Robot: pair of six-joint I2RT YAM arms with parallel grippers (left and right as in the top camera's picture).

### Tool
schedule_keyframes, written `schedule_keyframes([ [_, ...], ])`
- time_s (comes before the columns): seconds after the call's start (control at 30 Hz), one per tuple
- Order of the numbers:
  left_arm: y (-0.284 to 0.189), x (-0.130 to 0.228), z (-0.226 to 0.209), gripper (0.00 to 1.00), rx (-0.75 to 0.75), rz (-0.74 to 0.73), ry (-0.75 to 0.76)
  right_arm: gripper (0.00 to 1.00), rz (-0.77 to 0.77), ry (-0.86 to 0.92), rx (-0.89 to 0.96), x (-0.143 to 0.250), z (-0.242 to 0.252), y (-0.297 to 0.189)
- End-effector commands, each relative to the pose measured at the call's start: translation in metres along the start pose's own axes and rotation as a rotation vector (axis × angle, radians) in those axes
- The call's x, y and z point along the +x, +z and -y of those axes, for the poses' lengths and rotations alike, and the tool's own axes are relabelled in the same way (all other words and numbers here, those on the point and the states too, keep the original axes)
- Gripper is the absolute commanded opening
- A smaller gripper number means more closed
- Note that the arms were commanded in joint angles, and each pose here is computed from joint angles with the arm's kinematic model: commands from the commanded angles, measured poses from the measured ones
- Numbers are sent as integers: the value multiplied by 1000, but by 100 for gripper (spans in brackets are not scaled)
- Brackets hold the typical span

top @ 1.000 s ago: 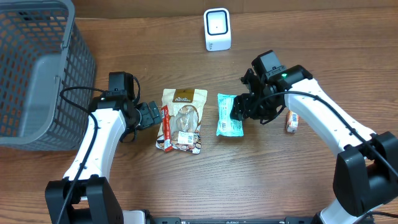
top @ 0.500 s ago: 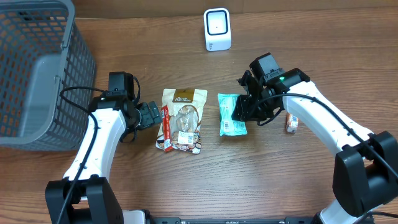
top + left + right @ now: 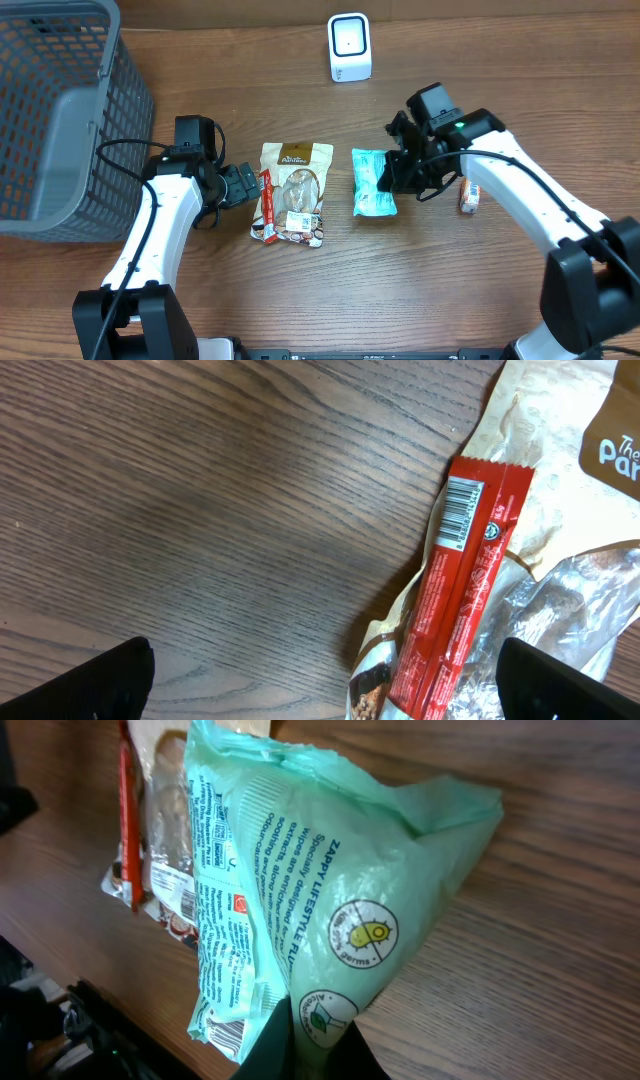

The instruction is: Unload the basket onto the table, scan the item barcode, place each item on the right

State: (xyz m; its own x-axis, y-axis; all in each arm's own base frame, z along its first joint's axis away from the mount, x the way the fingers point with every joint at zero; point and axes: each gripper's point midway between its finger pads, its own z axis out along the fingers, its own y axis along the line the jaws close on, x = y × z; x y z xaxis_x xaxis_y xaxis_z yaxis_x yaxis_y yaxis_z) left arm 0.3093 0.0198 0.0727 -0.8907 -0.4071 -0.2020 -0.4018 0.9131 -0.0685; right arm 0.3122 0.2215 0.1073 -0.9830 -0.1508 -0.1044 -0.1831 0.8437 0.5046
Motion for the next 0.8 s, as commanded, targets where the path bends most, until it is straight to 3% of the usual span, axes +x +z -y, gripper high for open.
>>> schedule_keyframes([
  [0.0,-5,-6,2,100,6,20,-7,4,131,-39,-44,-16,-14,-47],
  [0.2,-5,-6,2,100,5,20,-7,4,166,19,-9,-19,20,-72],
  [0.33,-5,-6,2,100,6,20,-7,4,162,87,119,-14,59,-74],
  [0.77,-5,-6,2,100,6,20,-7,4,99,134,179,15,94,-35],
])
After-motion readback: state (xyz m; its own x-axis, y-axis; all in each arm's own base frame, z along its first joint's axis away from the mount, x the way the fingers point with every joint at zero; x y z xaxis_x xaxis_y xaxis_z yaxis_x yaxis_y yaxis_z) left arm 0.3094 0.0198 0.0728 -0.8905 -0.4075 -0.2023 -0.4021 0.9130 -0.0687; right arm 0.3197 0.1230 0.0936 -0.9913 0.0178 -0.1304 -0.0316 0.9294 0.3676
